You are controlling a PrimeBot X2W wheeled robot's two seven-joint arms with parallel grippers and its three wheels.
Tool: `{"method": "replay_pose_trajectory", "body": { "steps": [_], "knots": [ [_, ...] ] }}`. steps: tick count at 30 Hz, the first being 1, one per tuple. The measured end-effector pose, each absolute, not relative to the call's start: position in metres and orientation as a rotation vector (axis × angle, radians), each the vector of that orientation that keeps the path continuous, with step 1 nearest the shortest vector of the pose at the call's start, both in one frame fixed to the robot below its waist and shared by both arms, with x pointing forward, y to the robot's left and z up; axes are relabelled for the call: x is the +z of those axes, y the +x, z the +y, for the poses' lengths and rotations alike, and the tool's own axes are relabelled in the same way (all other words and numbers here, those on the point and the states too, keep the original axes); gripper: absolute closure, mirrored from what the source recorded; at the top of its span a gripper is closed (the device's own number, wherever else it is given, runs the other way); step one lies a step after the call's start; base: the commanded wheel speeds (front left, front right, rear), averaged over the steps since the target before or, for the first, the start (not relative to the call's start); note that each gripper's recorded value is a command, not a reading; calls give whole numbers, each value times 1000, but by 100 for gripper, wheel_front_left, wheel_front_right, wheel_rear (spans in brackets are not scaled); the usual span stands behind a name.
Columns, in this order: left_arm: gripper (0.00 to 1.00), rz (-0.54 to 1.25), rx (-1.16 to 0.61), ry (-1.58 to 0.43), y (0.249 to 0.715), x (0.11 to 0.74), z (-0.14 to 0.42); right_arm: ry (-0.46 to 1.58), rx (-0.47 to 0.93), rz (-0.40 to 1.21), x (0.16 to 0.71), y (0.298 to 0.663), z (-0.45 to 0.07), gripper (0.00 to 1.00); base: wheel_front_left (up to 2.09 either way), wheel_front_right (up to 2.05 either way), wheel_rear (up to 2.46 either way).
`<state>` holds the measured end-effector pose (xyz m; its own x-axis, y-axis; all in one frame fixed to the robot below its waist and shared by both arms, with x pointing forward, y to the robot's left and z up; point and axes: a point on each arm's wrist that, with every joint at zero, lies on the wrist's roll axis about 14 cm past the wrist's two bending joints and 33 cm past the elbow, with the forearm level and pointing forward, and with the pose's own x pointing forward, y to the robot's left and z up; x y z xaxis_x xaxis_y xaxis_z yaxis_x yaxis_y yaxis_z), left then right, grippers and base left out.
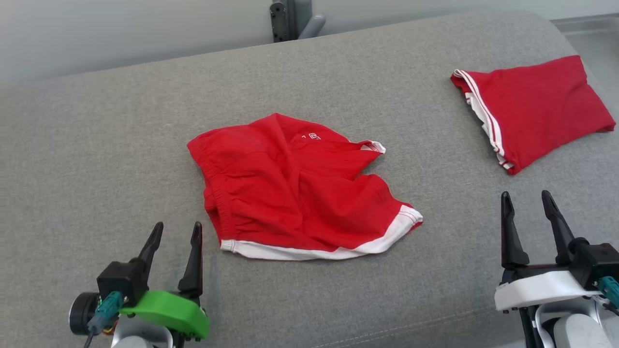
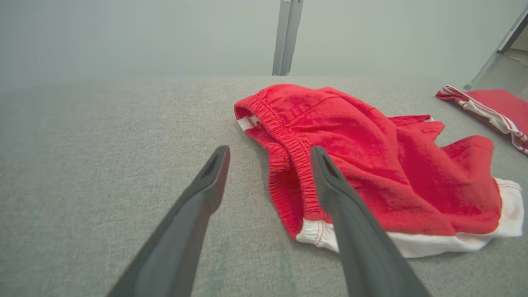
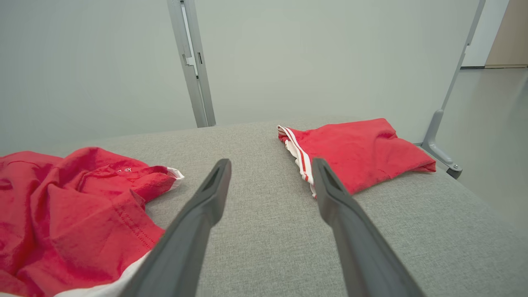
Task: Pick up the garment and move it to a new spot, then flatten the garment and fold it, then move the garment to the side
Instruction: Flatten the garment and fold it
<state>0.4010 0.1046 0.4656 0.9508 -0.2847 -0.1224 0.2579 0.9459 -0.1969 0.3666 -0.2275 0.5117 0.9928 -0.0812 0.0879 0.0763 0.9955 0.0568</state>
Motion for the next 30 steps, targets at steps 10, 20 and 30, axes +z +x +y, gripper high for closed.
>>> {"method": "replay_pose_trajectory", "body": {
  "steps": [10,20,30],
  "knots": [
    [0,111,-86,-179,364,466,161,29,-23,-107,517,369,-211,0,0,0,0],
    [0,76,-11,-189,312,466,197,34,78,-54,501,359,-178,0,0,0,0],
    [0,20,-3,-185,310,478,202,39,83,-26,493,354,-176,0,0,0,0]
  ]
}}
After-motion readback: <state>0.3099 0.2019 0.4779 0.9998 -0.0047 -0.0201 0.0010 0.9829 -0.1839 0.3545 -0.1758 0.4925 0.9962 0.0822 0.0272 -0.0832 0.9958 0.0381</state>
